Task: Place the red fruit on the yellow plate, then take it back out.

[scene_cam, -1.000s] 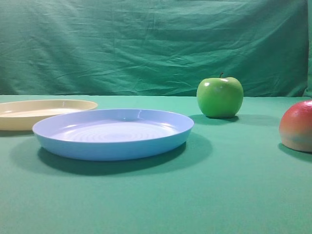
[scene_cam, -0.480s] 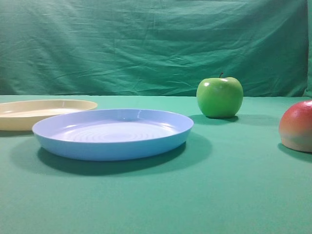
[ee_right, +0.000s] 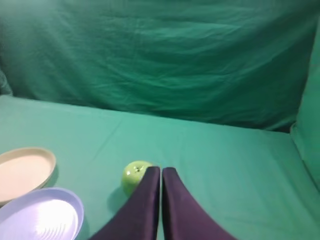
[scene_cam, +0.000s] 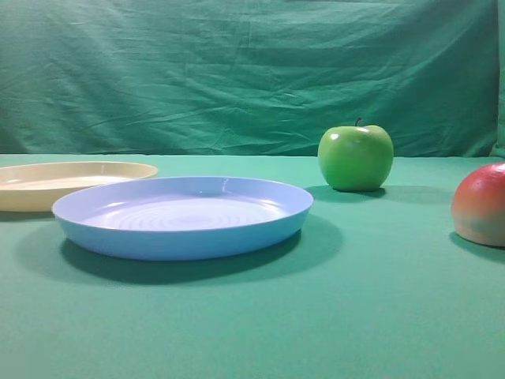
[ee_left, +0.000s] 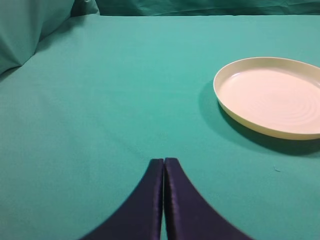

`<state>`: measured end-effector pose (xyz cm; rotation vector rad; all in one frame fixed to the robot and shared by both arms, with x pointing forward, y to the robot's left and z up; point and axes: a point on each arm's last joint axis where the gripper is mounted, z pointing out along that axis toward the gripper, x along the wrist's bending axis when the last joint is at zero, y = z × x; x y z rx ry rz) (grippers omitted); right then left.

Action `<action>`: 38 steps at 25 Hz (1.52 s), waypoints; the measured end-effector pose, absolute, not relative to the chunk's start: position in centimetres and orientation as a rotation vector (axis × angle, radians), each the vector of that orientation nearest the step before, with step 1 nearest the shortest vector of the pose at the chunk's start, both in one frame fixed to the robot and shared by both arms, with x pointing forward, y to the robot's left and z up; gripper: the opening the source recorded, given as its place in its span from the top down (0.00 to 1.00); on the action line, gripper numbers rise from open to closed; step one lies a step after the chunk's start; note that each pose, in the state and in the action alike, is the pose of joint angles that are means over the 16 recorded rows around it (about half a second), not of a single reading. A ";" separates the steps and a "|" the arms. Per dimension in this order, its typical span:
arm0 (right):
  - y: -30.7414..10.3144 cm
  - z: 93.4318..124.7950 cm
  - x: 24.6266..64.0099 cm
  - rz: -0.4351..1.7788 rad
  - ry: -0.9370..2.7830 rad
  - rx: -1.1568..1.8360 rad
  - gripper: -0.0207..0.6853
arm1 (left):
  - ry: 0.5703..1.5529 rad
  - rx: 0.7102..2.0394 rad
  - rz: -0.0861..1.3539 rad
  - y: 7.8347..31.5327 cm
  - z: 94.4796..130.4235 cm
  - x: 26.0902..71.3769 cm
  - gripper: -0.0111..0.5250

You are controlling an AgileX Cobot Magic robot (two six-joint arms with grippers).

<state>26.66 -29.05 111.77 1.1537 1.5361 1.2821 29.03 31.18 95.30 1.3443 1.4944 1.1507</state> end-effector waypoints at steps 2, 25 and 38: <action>-29.1 110.4 26.7 1.280 1.474 1.164 0.97 | 1.494 1.344 1.151 31.2 95.3 29.0 0.98; -29.6 95.7 29.3 1.150 1.370 1.383 0.97 | 1.494 1.344 1.151 31.2 95.3 29.0 0.98; -29.6 94.7 29.1 1.096 1.435 1.444 0.97 | 1.494 1.344 1.151 31.2 95.3 29.0 0.98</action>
